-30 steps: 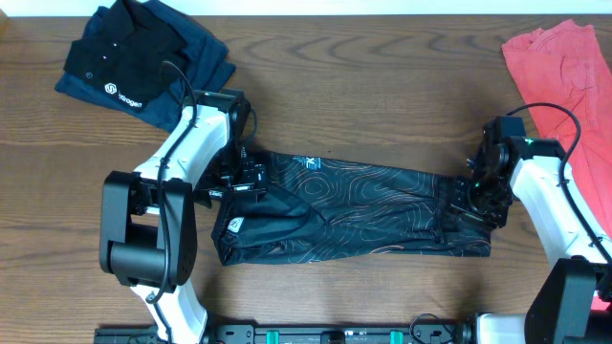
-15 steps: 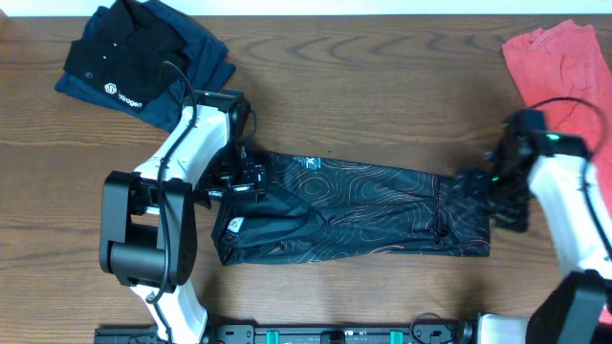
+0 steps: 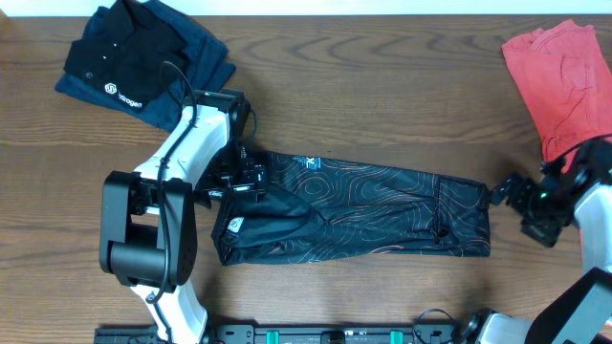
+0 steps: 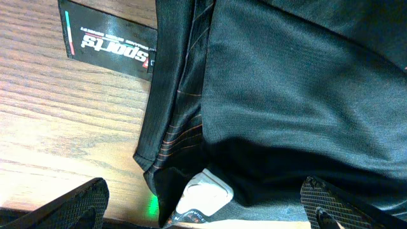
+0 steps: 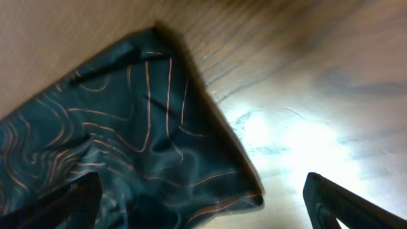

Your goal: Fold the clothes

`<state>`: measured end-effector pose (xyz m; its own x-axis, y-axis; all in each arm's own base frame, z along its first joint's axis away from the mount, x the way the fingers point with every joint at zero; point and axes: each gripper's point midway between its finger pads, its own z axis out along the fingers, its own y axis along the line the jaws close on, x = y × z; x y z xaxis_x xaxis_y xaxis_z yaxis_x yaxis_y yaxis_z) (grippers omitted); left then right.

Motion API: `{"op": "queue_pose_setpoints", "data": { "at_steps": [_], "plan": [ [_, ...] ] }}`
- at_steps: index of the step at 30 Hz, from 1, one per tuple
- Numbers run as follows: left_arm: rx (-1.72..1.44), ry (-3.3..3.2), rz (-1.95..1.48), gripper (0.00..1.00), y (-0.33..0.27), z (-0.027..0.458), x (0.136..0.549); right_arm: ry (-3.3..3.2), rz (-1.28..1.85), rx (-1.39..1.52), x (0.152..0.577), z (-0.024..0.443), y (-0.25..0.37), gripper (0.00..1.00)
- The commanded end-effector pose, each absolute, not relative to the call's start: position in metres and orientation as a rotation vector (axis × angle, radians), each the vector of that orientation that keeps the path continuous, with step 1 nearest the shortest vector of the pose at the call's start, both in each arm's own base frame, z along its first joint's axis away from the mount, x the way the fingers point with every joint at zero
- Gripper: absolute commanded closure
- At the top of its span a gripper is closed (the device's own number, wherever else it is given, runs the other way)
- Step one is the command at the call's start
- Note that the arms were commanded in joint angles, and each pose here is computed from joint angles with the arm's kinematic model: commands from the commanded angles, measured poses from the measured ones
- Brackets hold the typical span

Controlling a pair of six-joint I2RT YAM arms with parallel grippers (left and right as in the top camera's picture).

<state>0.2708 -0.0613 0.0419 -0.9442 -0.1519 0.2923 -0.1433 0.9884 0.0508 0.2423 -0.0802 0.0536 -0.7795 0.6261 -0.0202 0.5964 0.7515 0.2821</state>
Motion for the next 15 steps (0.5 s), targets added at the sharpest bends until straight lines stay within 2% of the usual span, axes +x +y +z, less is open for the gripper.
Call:
{"op": "queue_pose_setpoints", "data": {
  "at_steps": [1, 6, 12, 15],
  "plan": [
    [0.218, -2.835, -0.04, 0.02, -0.06, 0.044, 0.27, 2.81, 0.57, 0.899, 0.24, 0.039, -0.058, 0.01],
    [0.218, -2.828, -0.043, 0.02, -0.059, 0.045, 0.268, 2.724, 0.685, 0.774, 0.249, 0.026, -0.045, 0.01],
    [0.217, -2.825, -0.044, 0.02, -0.059, 0.045, 0.267, 2.73, 0.694, 0.779, 0.244, 0.022, -0.044, 0.01],
    [0.217, -2.825, -0.044, 0.02, -0.059, 0.045, 0.267, 2.738, 0.724, 0.783, 0.239, 0.021, -0.039, 0.04]
  ]
}}
